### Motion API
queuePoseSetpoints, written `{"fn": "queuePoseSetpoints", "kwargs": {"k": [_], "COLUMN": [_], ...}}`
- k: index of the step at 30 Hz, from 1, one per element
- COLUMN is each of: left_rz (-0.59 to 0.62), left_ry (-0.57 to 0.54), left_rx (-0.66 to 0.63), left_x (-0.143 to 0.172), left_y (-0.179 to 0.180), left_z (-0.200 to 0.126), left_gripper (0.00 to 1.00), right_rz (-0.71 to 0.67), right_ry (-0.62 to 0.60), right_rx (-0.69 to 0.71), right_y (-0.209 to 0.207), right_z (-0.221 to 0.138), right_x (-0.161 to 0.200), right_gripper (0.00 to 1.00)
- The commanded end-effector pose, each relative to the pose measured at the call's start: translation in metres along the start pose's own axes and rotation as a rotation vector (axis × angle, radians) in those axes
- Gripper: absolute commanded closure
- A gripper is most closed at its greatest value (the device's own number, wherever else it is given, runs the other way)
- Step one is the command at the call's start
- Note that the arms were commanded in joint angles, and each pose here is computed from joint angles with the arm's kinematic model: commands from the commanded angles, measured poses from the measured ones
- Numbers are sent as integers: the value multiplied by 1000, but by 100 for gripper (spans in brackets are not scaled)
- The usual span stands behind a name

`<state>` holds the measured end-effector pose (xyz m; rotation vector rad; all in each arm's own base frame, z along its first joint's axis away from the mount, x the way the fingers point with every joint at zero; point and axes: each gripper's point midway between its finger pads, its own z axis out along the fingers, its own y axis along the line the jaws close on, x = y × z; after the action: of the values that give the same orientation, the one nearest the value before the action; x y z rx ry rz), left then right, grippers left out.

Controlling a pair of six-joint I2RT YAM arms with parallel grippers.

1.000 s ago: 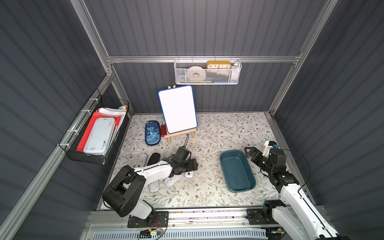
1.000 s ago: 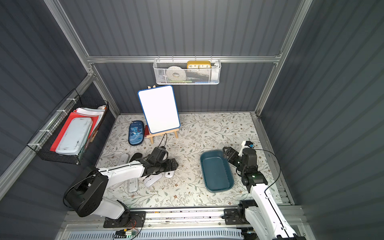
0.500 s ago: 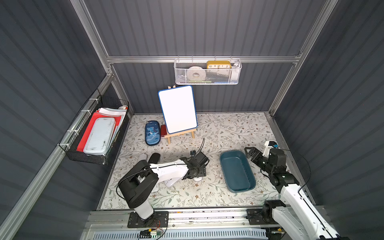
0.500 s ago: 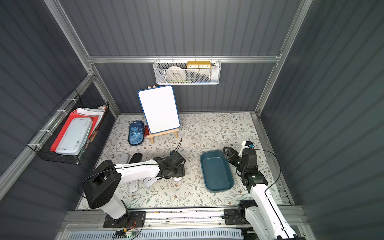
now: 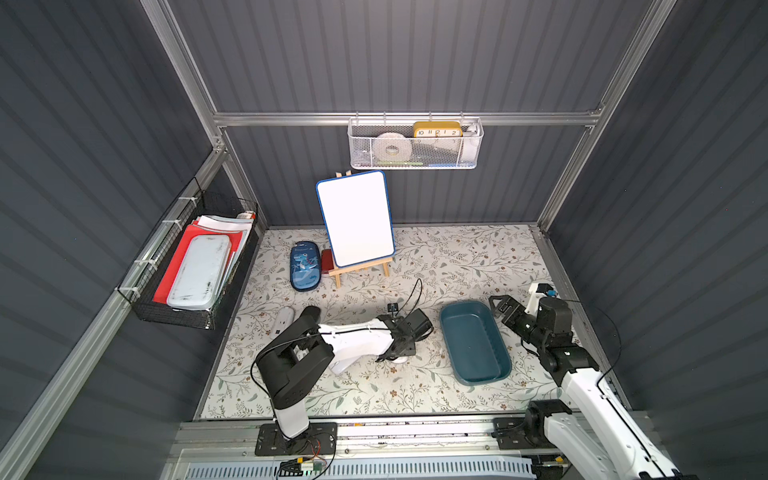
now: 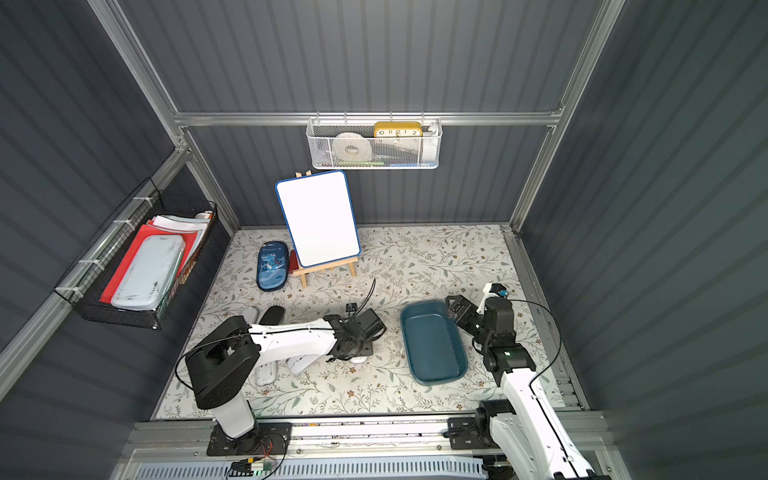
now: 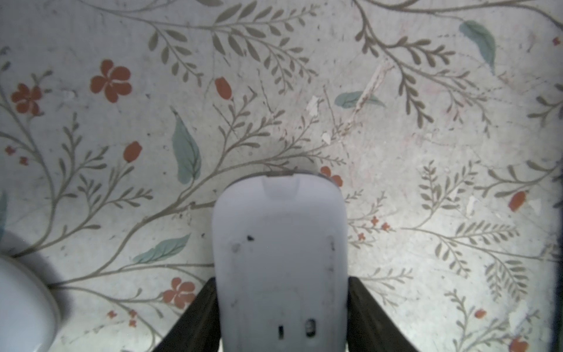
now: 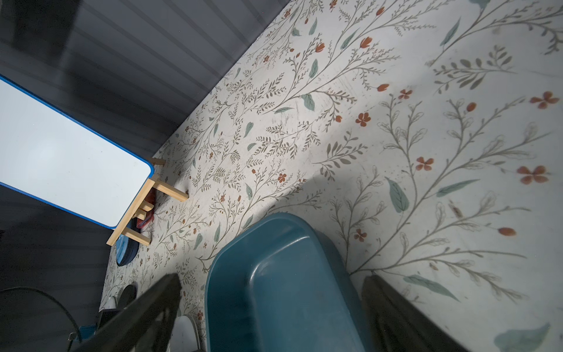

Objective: Put the mouse in the storage box
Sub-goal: Pick up the mouse from the center of the board.

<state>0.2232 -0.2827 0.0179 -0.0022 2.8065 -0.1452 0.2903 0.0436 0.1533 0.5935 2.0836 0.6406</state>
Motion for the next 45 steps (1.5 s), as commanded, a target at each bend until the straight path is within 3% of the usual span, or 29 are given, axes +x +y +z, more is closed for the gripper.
{"fn": "queuePoseSetpoints", "kwargs": {"k": [1,4,7,12,16,20,26,34,45], "left_rz": [12,32,54,83,136,245,373,487,501], "left_ry": [142,29,-164,-403,-520,-710,-992,-973,-904], "left_rx": [-58,38,102,302,404,525,570,529,571], "left_x": [37,7,-37,-83,-101,-114,-123,-123,-113], "left_y": [19,-3,-16,-34,-44,-48,-37,-53,-62], "left_z": [1,-26,-67,-139,-184,-239,-288,-273,-257], "left_gripper": [53,54,66,53,51,51,52,54,52], "right_rz": [8,21,41,85,142,165,-9,-128,-261], "right_ry": [7,39,91,171,223,282,340,355,399], "right_rx": [-7,-45,-125,-223,-311,-480,-599,-739,-707], "right_y": [3,12,31,58,81,124,186,250,283], "right_z": [-2,-2,-5,-11,-14,-25,-48,-68,-42], "right_x": [0,2,5,6,5,4,17,29,58], "right_gripper": [3,4,7,9,11,15,16,21,29]}}
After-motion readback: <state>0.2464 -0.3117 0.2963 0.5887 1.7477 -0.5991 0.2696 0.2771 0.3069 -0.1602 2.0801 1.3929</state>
